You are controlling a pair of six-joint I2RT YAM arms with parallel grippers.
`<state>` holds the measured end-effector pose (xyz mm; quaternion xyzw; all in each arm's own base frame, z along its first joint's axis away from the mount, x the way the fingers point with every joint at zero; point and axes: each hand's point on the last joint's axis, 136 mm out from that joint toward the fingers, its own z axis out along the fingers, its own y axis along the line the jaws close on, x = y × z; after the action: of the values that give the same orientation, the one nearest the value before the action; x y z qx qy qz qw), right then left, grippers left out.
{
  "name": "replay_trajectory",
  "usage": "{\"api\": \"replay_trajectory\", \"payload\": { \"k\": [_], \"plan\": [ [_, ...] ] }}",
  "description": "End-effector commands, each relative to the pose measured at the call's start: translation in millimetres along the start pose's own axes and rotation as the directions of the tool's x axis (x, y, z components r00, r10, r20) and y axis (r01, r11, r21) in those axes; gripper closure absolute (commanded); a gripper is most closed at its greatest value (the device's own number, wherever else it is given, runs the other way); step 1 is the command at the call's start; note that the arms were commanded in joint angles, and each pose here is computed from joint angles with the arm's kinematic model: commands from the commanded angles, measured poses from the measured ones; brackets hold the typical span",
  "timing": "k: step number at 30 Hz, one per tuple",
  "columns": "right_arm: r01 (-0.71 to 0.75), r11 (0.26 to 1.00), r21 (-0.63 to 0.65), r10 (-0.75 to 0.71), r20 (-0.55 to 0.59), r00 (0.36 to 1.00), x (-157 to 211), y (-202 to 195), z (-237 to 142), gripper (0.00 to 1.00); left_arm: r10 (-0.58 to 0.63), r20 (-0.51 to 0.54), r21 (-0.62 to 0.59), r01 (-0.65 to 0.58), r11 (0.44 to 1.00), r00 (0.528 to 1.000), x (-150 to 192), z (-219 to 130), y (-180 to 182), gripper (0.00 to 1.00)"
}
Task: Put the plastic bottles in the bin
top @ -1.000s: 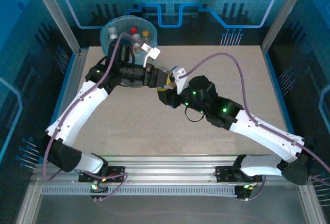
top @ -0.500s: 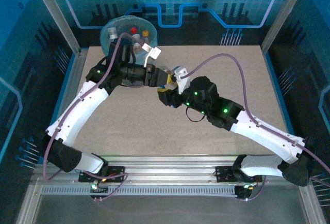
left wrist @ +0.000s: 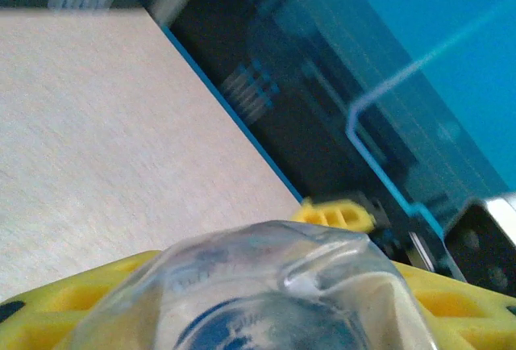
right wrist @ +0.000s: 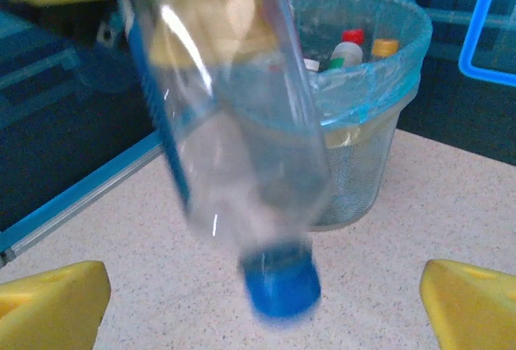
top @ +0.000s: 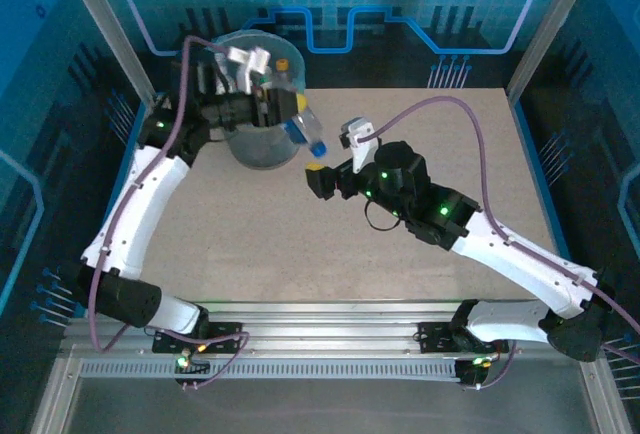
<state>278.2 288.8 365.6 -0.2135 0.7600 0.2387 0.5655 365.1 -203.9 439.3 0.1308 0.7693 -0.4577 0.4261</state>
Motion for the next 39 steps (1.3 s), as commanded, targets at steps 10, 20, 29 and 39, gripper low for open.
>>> {"api": "replay_trajectory", "payload": {
  "k": [10,20,29,39],
  "plan": [
    [-0.075,0.995,0.059,0.073,0.021,0.997,-22,-13,3,0.0,0.324,0.314,-0.666,-0.036,0.745,0.893,-155,-56,145,0.85],
    [-0.09,0.995,0.045,0.092,-0.03,0.995,-14,-9,8,0.0,0.389,0.21,-0.799,-0.071,0.597,0.897,-172,-17,249,0.81],
    [-0.119,0.993,0.026,0.12,-0.068,0.99,-4,-4,13,0.0,0.228,0.142,-0.78,-0.033,0.625,0.963,-119,25,316,0.68],
    [-0.135,0.99,0.033,0.138,-0.101,0.985,6,-5,16,0.0,0.098,0.069,-0.76,-0.011,0.65,0.993,-73,53,358,0.61]
  ]
}}
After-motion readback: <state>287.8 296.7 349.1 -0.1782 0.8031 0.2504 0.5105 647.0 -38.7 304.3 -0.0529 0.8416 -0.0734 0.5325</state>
